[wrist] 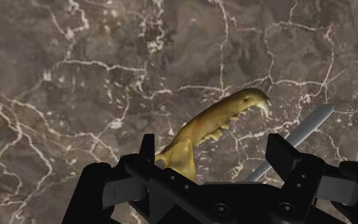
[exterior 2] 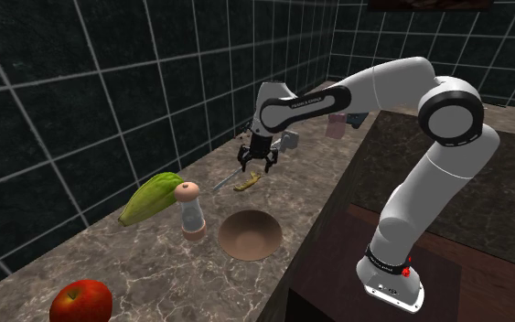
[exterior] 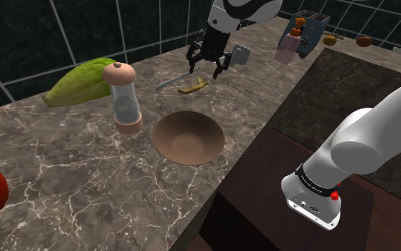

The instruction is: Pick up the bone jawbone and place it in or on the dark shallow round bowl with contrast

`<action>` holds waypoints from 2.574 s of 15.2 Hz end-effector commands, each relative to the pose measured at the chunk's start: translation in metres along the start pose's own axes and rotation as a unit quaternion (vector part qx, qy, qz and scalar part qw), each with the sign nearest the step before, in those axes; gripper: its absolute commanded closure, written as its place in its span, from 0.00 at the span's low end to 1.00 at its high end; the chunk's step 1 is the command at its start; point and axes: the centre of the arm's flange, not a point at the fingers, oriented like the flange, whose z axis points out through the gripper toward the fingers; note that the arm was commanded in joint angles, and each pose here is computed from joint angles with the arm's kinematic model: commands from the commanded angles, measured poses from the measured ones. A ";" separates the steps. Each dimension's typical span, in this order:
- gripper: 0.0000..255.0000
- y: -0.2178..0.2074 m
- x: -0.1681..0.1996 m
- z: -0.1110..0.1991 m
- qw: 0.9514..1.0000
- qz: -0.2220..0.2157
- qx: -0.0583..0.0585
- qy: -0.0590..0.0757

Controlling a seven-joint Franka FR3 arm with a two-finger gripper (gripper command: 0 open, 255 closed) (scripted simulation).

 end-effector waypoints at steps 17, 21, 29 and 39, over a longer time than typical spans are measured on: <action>1.00 0.000 0.000 0.002 1.000 0.000 0.000 0.000; 0.00 -0.013 0.023 0.009 0.994 -0.054 -0.091 0.037; 0.00 -0.007 0.030 0.049 0.992 -0.061 -0.103 0.042; 1.00 -0.007 0.030 0.049 0.992 -0.061 -0.103 0.042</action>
